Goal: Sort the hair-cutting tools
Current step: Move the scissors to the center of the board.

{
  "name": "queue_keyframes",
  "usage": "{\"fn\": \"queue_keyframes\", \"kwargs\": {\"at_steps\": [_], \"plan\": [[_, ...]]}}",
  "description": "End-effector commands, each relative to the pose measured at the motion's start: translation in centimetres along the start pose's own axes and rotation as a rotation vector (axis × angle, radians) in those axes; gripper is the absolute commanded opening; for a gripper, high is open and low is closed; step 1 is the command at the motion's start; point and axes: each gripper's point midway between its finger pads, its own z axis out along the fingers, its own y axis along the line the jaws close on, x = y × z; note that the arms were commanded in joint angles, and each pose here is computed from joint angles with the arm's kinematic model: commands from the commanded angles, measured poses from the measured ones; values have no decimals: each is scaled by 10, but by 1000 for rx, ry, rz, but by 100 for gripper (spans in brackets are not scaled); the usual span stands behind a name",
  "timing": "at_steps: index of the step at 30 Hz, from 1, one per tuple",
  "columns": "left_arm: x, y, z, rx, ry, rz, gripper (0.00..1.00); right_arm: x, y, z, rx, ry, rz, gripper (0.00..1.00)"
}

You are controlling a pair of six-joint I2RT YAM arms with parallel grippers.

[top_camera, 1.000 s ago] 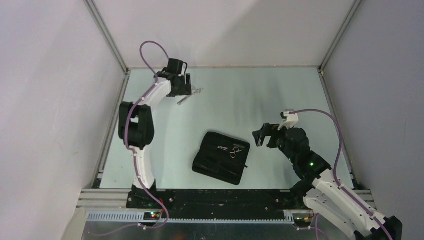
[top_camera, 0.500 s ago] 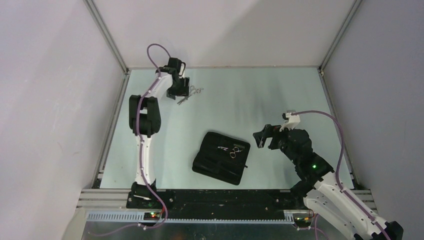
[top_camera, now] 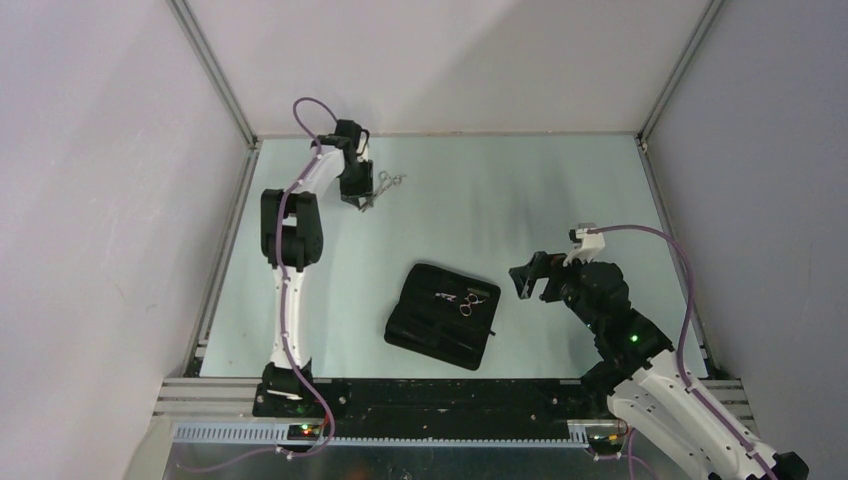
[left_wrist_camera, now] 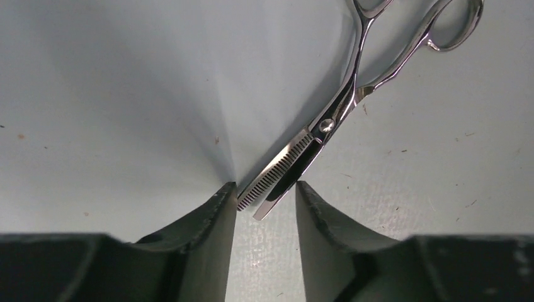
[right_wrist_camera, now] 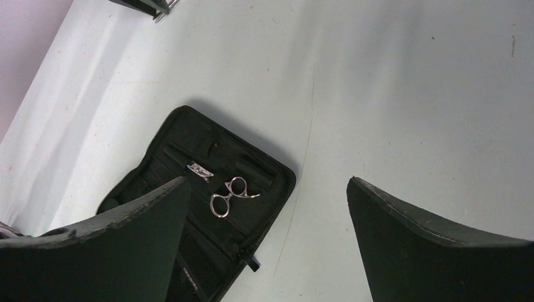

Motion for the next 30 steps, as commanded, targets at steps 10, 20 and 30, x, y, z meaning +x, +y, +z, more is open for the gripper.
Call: {"fn": "queue_keyframes", "kwargs": {"at_steps": [10, 20, 30], "plan": [[73, -28, -11, -36, 126, 69, 9, -6, 4, -4, -20, -21, 16, 98], [161, -37, -32, -19, 175, 9, 0, 29, 25, 5, -121, 204, -7, 89], [243, -38, -62, 21, 179, -44, 0, 93, 14, 29, 106, 517, -87, 84]]}}
